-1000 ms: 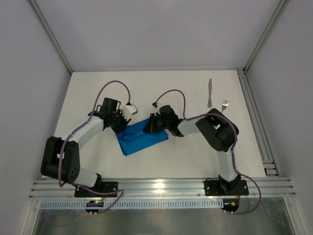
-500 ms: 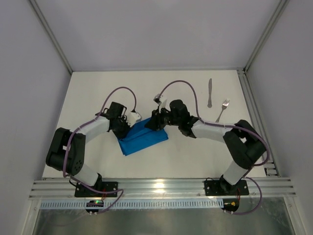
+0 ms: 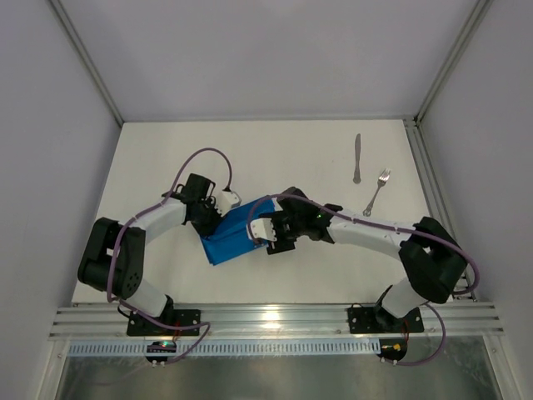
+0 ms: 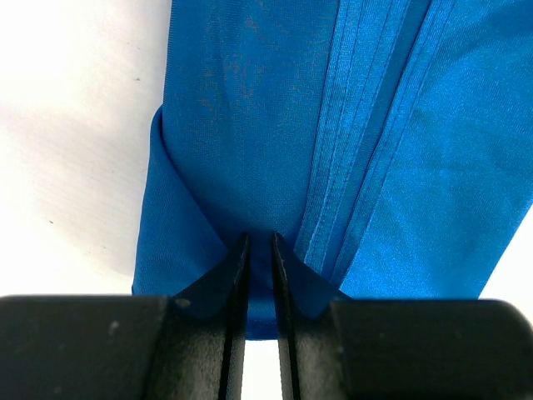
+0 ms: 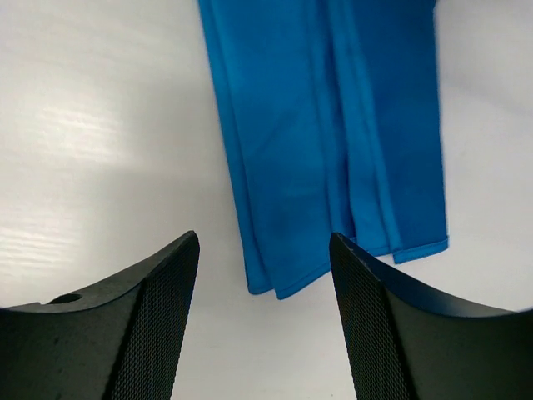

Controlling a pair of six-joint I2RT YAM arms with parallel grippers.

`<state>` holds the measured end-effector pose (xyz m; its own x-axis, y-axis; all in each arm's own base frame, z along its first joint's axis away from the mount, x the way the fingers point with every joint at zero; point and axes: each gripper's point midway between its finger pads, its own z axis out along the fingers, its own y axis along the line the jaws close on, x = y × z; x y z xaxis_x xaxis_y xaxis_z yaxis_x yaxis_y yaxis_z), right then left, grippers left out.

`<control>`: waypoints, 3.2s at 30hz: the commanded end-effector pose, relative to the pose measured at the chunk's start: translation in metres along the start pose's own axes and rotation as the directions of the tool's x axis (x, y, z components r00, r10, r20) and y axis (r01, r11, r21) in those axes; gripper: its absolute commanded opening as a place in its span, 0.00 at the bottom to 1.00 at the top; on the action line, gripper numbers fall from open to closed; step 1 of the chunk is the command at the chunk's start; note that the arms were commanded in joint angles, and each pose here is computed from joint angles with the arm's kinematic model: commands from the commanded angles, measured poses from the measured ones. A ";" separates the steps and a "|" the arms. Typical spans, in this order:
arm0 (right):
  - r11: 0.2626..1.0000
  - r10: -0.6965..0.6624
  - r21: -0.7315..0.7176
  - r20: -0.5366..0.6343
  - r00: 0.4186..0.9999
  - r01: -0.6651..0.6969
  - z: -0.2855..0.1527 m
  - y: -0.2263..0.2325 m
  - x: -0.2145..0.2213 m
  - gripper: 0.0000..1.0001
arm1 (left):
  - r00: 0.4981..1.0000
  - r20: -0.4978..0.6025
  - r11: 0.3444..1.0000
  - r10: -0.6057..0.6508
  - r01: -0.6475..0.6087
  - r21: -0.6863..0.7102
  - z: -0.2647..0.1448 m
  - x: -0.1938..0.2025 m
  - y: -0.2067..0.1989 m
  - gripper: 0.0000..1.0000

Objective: Fold the napkin into a case and place the utensils inside
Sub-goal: Pick up the 2/3-rectangle-folded napkin at the center of the board, then fold the 2/3-rectangle-folded napkin at the center of the board.

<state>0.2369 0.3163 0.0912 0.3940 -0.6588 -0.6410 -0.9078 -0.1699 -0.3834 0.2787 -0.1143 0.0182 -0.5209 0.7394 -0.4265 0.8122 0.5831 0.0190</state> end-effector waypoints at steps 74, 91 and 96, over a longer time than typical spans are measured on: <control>0.432 0.890 -0.427 0.056 0.453 -0.794 0.038 -0.064 0.021 0.04 | 0.958 -0.087 0.961 0.274 -0.269 0.066 0.010 0.037 -0.018 0.20; 0.076 0.996 -0.259 0.069 0.060 -0.963 0.089 -0.091 0.061 0.04 | 0.953 -0.090 0.957 0.288 -0.283 0.068 0.013 0.036 -0.016 0.22; -0.022 0.997 -0.205 0.062 -0.035 -0.979 0.095 -0.090 0.073 0.04 | 0.956 -0.081 0.959 0.282 -0.278 0.058 0.009 0.030 -0.013 0.31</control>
<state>0.3470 0.3543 0.0272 -0.8822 -0.1819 -0.4343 -0.4688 0.4261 0.7737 0.2776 -0.1188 0.0179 -0.2468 0.8702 -0.4265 0.9288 0.3380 0.1521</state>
